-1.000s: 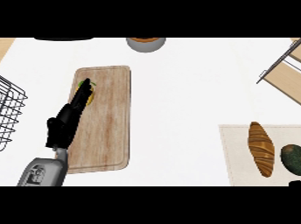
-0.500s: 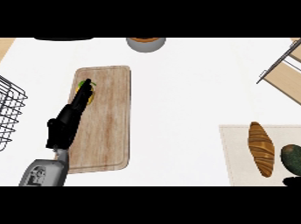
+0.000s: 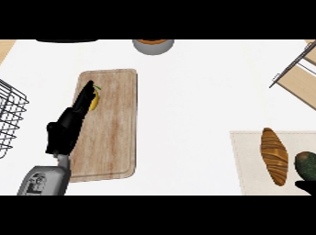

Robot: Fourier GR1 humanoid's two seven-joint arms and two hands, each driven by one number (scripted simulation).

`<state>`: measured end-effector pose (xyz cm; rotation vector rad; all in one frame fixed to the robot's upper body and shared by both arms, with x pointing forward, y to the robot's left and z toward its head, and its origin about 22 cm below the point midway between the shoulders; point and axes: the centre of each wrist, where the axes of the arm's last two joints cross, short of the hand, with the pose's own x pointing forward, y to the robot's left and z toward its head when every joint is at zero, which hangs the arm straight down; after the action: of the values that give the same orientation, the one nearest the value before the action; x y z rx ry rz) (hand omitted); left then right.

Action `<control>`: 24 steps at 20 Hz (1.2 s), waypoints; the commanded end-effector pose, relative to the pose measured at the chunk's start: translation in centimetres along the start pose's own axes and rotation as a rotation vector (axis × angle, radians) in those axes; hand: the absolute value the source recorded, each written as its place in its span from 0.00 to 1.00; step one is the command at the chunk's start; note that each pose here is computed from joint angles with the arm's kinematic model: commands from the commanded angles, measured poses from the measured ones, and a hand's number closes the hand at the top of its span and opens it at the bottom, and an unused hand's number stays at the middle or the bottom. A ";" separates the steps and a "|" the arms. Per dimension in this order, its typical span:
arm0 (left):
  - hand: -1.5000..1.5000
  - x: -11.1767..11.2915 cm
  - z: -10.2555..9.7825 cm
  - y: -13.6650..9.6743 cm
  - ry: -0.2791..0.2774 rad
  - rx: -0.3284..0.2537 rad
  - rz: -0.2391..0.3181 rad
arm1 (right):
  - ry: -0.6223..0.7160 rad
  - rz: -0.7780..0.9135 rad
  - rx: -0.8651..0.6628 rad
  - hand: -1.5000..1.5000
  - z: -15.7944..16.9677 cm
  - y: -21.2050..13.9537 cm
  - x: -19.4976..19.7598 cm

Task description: Pick the squash from the placemat and place it in the tiered shelf

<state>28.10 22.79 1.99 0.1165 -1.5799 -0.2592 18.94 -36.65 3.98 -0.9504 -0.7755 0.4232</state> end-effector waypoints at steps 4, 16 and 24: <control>0.50 -0.7 0.7 -0.1 -0.012 0.010 -0.010 | -0.045 0.095 0.034 1.00 0.9 3.0 -0.2; 0.50 -0.1 -0.4 -0.6 0.000 -0.039 -0.010 | 0.009 -0.003 -0.098 1.00 1.6 5.3 12.3; 0.50 -0.3 -0.9 -1.4 -0.016 -0.057 0.005 | 0.090 -0.229 -0.275 1.00 1.3 6.4 24.6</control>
<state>28.82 20.99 1.95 0.0637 -1.5900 -0.3018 31.53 -20.72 7.09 -1.0930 -0.7883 0.2333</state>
